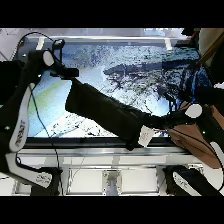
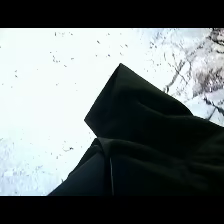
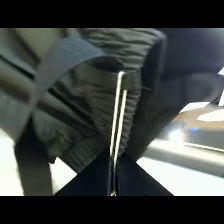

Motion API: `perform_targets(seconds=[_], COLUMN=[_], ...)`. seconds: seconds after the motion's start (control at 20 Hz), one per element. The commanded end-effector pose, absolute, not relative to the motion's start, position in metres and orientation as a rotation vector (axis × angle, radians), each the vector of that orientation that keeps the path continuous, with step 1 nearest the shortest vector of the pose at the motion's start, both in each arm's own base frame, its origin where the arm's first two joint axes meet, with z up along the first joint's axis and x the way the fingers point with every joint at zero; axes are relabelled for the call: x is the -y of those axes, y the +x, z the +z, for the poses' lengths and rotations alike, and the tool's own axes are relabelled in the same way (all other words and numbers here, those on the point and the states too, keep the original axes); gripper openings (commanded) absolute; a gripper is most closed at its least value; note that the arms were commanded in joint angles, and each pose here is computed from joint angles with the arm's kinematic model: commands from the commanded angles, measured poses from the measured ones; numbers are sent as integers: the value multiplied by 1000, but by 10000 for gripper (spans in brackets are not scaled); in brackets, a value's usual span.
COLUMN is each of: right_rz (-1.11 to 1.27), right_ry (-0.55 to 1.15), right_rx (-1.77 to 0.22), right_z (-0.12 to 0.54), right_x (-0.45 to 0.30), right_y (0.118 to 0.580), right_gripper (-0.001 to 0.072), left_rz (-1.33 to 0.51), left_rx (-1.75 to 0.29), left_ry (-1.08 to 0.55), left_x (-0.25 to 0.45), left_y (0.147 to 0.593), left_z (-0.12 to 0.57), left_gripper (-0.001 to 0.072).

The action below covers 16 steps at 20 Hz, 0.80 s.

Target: Fold the clothes and pants, and hang the long-sleeved shirts on hangers.

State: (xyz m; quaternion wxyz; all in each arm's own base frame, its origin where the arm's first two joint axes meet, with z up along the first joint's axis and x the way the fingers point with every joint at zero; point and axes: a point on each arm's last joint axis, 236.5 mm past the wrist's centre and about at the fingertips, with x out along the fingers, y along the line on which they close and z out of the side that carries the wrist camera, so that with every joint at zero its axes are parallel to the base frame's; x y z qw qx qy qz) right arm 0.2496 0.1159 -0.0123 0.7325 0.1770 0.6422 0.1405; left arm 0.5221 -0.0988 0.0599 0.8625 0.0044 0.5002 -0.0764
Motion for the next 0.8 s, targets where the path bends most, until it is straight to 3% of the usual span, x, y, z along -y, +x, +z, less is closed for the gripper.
perform_targets(seconds=[0.0,0.5,0.55,0.6,0.65,0.75], right_rz=[200,107,104,104,112,145], right_ry=[372,433,434,434,431,362], right_rx=[-1377,-1375,-1346,-1322,-1311,-1319], right_z=[-36,-85,-82,-78,-72,-47], right_x=[-98,-93,-92,-91,-92,-89], right_y=[277,310,317,321,324,321], right_gripper=[25,29,143,387,452,452], left_rz=[-122,-162,-162,-161,-161,-169], left_rx=[-1042,-1146,-1147,-1142,-1132,-1080], left_ry=[31,70,70,67,65,67], left_x=[95,127,127,127,127,127], left_y=[554,557,557,557,558,559], left_z=[39,-43,-43,-41,-34,-6], left_gripper=[9,11,12,15,54,608])
